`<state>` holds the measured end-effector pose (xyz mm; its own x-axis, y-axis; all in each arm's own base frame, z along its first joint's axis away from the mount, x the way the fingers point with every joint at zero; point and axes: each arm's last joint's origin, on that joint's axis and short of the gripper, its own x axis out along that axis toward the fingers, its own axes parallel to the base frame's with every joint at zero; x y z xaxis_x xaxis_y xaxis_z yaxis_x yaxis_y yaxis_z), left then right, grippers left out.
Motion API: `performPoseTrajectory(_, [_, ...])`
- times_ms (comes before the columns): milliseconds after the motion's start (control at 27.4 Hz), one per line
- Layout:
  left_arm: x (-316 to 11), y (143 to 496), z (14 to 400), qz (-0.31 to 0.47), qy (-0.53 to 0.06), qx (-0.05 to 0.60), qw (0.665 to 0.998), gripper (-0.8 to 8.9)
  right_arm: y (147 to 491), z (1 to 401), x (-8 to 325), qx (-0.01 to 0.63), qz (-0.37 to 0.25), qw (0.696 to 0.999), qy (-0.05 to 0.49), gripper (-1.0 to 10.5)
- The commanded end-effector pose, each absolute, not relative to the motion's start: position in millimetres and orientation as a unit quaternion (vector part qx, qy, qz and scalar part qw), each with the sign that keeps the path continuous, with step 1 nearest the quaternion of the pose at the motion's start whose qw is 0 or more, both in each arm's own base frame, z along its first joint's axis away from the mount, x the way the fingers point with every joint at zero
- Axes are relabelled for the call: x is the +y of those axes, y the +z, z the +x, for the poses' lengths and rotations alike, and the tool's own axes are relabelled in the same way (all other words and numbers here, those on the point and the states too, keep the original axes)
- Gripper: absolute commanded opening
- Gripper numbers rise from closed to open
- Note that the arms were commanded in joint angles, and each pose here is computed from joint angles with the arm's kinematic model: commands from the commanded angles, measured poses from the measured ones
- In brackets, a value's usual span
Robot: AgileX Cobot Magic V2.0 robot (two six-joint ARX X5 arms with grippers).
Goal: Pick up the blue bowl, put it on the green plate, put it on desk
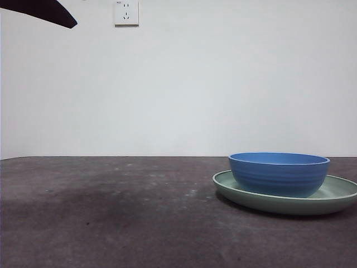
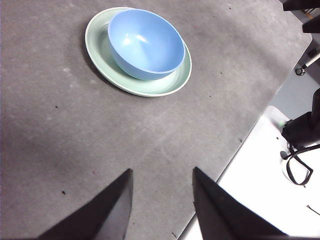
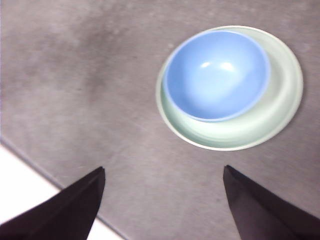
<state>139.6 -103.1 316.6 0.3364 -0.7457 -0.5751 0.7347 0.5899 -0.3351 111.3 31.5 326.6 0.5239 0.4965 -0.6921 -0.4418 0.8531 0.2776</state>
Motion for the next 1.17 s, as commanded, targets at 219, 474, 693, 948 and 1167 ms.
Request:
performPoseTrajectory(219, [-105,319,140,0.0,-0.461,0.347,0.817,1.91,325,129,26,0.42,0.023,0.898,0.125,3.8])
performPoseTrajectory(474, [-105,319,140,0.001,-0.461,0.348,0.816,1.91,310,175,24,0.443,0.038,0.89,0.101,3.8])
performPoseTrajectory(693, [-105,319,140,0.004,-0.462,0.347,0.816,1.91,281,223,11,0.475,0.085,0.869,0.106,3.8])
performPoseTrajectory(948, [-105,319,140,0.004,-0.462,0.346,0.816,1.91,243,264,0,0.506,0.112,0.849,0.1,3.8])
performPoseTrajectory(1167, [-105,319,140,0.004,-0.462,0.347,0.816,1.91,213,288,0,0.524,0.128,0.833,0.118,3.1])
